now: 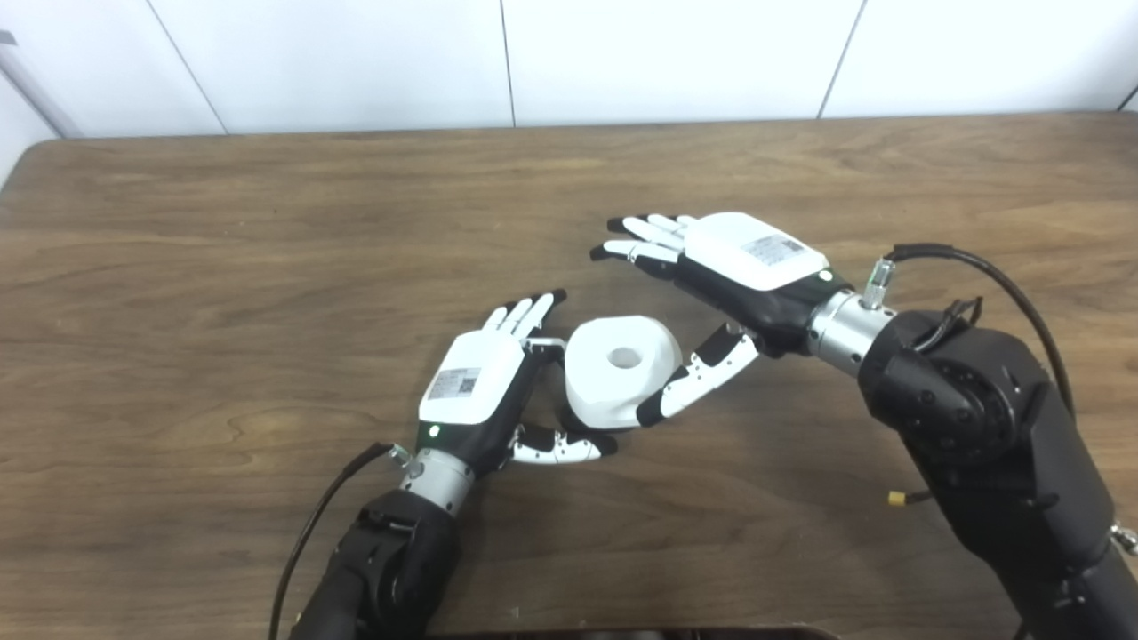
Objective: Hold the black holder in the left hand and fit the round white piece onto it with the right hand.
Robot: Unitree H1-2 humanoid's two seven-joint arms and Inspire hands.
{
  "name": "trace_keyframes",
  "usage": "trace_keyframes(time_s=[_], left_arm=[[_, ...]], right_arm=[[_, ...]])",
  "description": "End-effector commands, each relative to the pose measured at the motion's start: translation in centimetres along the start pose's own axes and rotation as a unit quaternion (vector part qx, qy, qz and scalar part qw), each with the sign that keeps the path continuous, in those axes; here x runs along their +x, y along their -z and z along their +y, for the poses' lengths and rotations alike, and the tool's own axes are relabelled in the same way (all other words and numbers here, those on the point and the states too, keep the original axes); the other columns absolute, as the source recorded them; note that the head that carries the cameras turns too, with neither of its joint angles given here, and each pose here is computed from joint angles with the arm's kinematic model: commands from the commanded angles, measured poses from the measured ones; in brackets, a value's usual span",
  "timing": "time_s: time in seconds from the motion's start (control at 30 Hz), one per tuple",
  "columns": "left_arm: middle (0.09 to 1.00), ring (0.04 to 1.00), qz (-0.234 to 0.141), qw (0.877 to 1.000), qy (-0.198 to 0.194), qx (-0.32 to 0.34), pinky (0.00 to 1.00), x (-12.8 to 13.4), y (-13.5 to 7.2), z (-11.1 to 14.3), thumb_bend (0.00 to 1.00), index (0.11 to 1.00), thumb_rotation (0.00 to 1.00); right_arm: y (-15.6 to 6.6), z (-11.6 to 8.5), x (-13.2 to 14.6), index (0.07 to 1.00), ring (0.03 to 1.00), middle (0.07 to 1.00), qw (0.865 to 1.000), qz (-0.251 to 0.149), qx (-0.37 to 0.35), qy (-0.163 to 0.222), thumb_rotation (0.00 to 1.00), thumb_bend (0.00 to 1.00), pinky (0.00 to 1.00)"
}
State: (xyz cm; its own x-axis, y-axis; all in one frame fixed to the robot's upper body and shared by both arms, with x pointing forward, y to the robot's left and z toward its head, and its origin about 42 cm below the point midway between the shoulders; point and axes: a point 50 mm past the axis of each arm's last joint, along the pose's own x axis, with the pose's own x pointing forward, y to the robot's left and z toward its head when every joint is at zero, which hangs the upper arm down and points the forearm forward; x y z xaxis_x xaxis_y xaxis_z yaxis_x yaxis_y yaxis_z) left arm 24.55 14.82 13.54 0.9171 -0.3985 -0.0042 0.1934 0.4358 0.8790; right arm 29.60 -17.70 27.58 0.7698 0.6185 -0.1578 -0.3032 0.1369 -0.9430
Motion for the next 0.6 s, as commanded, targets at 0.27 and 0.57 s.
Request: trace_keyframes(time_s=[0.27,0.57], left_arm=[[0.983,0.986,0.012,1.0,0.017,-0.022,1.0,-0.3,-0.6,0.8,1.0,0.999,0.36],[0.966,0.987,0.039,0.996,0.009,-0.074,1.0,-0.4,-0.5,4.4,1.0,0.977,0.33]], right_arm=[[0.3,-1.5,0.1,0.953,1.0,1.0,0.999,-0.001,-0.014,0.033,0.54,1.0,1.0],[0.8,-1.4,0.4,0.95,1.0,1.0,0.999,0.003,-0.012,0.036,0.54,1.0,1.0]])
